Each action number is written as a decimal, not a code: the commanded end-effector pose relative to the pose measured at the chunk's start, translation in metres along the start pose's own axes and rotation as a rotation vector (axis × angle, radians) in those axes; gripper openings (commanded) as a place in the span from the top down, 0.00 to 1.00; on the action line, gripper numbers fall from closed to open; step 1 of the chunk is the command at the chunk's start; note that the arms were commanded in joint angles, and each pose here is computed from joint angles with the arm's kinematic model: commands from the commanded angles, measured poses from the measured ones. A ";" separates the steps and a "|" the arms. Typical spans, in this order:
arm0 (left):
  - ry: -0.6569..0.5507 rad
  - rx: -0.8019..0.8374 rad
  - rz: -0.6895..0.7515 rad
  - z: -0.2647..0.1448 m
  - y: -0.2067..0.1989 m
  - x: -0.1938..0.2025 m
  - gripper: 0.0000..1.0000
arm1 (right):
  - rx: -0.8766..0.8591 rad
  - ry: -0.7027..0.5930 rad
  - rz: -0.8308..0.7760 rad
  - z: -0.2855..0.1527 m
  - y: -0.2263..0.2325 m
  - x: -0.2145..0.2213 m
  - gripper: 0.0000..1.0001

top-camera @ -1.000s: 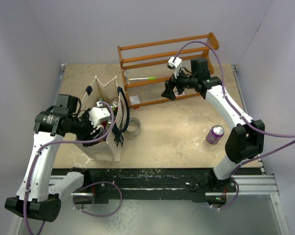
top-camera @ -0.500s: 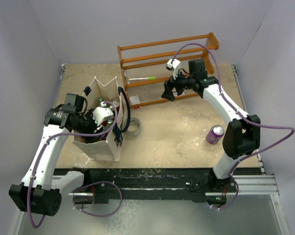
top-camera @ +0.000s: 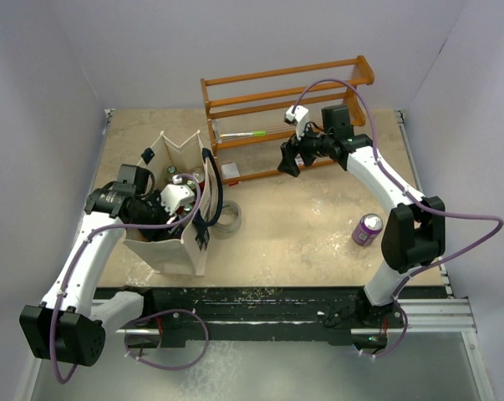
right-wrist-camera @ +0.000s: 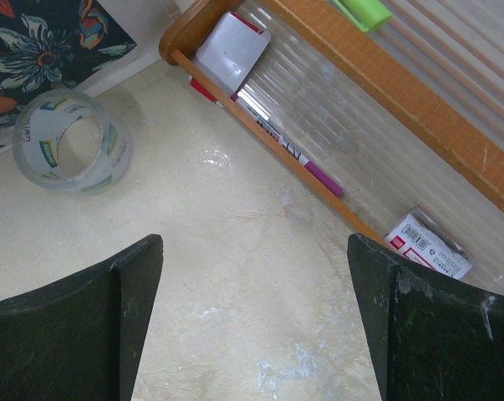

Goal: Place the beverage into the canvas bag
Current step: Place the drink in the canvas bag.

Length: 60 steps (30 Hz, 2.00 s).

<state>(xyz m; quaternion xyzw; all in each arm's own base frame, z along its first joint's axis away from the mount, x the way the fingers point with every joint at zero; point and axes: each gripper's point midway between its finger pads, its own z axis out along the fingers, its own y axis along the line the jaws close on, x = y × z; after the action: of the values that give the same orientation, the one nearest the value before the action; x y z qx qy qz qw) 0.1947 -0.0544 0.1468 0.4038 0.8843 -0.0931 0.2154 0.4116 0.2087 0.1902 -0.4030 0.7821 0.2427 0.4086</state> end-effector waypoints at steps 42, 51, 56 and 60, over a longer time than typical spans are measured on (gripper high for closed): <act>0.019 -0.024 -0.010 0.050 0.017 0.011 0.67 | 0.088 -0.053 -0.103 -0.035 0.004 -0.014 0.07; 0.019 0.003 -0.003 0.055 0.013 0.013 0.47 | 0.095 -0.056 -0.112 -0.038 0.005 -0.014 0.07; 0.036 0.010 0.013 0.060 0.012 0.019 0.39 | 0.099 -0.057 -0.116 -0.040 0.005 -0.015 0.07; 0.038 0.012 0.019 0.060 0.012 0.019 0.32 | 0.103 -0.054 -0.119 -0.040 0.005 -0.014 0.07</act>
<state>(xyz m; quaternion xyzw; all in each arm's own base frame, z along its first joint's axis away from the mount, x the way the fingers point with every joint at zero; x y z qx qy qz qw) 0.1942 -0.0535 0.0906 0.3874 0.9003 -0.1027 0.1700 0.3925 0.1919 0.1985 -0.4149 0.7767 0.2046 0.4274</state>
